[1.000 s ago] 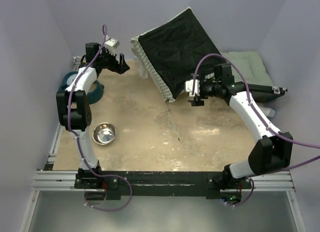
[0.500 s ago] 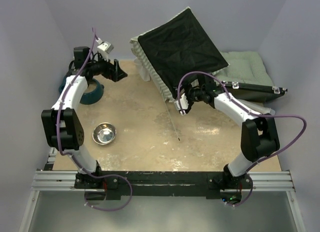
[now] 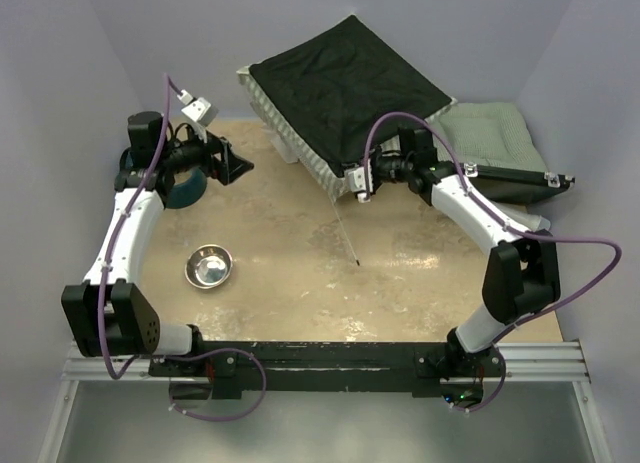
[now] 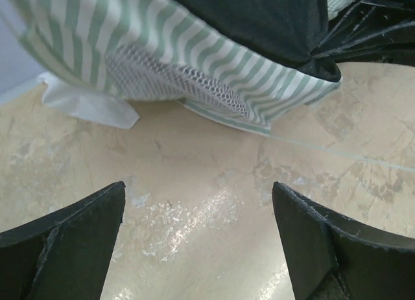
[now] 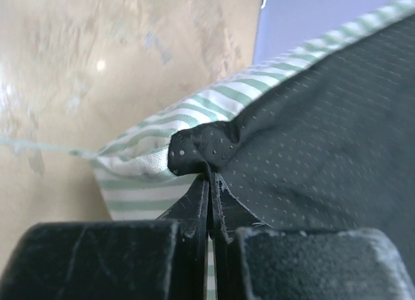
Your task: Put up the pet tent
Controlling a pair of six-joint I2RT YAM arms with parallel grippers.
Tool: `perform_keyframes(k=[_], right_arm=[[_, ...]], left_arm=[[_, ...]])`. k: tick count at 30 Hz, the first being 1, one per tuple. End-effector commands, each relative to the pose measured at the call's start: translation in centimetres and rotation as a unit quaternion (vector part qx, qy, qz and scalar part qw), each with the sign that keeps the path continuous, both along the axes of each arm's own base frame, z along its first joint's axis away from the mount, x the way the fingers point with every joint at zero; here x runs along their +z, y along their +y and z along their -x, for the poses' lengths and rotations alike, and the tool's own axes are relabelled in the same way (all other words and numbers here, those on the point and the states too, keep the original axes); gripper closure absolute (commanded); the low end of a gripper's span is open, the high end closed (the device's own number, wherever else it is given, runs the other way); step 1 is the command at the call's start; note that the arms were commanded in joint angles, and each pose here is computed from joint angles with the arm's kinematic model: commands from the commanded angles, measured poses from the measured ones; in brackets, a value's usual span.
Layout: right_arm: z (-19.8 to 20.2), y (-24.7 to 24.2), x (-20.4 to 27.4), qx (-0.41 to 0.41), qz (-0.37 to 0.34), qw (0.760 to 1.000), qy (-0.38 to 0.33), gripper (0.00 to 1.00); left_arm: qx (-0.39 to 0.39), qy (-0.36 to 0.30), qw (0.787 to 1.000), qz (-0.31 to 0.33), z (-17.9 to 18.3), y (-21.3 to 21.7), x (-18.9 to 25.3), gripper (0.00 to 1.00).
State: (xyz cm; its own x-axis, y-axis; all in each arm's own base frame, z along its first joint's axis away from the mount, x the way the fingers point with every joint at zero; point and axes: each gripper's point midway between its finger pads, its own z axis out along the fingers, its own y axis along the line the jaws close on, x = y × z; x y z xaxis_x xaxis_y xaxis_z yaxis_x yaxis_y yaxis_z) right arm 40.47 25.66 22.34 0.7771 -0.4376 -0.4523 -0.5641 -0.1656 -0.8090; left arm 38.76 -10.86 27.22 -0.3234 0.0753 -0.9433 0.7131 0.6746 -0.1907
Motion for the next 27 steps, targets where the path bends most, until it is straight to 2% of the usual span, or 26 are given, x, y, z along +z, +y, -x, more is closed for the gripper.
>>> perform_keyframes(k=[1, 3, 4, 8, 11, 13, 16, 19, 23, 27], right_arm=[[2.8, 1.9, 7.7, 0.017, -0.091, 0.993, 0.077, 1.00], [2.9, 2.5, 8.8, 0.007, -0.112, 0.985, 0.129, 1.00], [2.9, 2.7, 9.7, 0.005, -0.123, 0.982, 0.145, 1.00], [3.2, 3.8, 11.1, -0.004, -0.156, 0.960, 0.234, 1.00], [4.1, 4.5, 11.1, 0.001, -0.159, 0.954, 0.256, 1.00], [4.8, 4.7, 11.0, 0.003, -0.159, 0.952, 0.263, 1.00], [6.2, 5.1, 11.3, 0.008, -0.164, 0.948, 0.274, 1.00], [7.4, 5.5, 12.2, 0.016, -0.178, 0.943, 0.281, 1.00], [8.6, 6.0, 14.2, 0.027, -0.201, 0.936, 0.288, 1.00], [8.8, 6.1, 15.1, 0.027, -0.208, 0.933, 0.291, 1.00]], left_arm=[[-0.052, -0.064, 0.997, 0.002, 1.4, -0.9, 4.7, 0.00], [-0.128, -0.096, 0.987, -0.003, 3.5, -2.1, 5.5, 0.00], [-0.143, -0.104, 0.984, -0.004, 4.2, -2.4, 5.6, 0.00], [-0.149, -0.161, 0.976, -0.013, 5.0, -4.6, 6.3, 0.00], [-0.146, -0.243, 0.958, -0.046, 4.3, -6.2, 7.7, 0.04], [-0.169, -0.269, 0.946, -0.068, 3.8, -7.9, 7.9, 0.08], [-0.195, -0.273, 0.939, -0.079, 2.7, -9.4, 7.2, 0.12], [-0.217, -0.301, 0.926, -0.070, 2.2, -10.9, 7.7, 0.12], [-0.273, -0.313, 0.907, -0.066, 2.4, -13.1, 7.1, 0.11], [-0.330, -0.310, 0.889, -0.068, 3.0, -13.8, 6.3, 0.13]])
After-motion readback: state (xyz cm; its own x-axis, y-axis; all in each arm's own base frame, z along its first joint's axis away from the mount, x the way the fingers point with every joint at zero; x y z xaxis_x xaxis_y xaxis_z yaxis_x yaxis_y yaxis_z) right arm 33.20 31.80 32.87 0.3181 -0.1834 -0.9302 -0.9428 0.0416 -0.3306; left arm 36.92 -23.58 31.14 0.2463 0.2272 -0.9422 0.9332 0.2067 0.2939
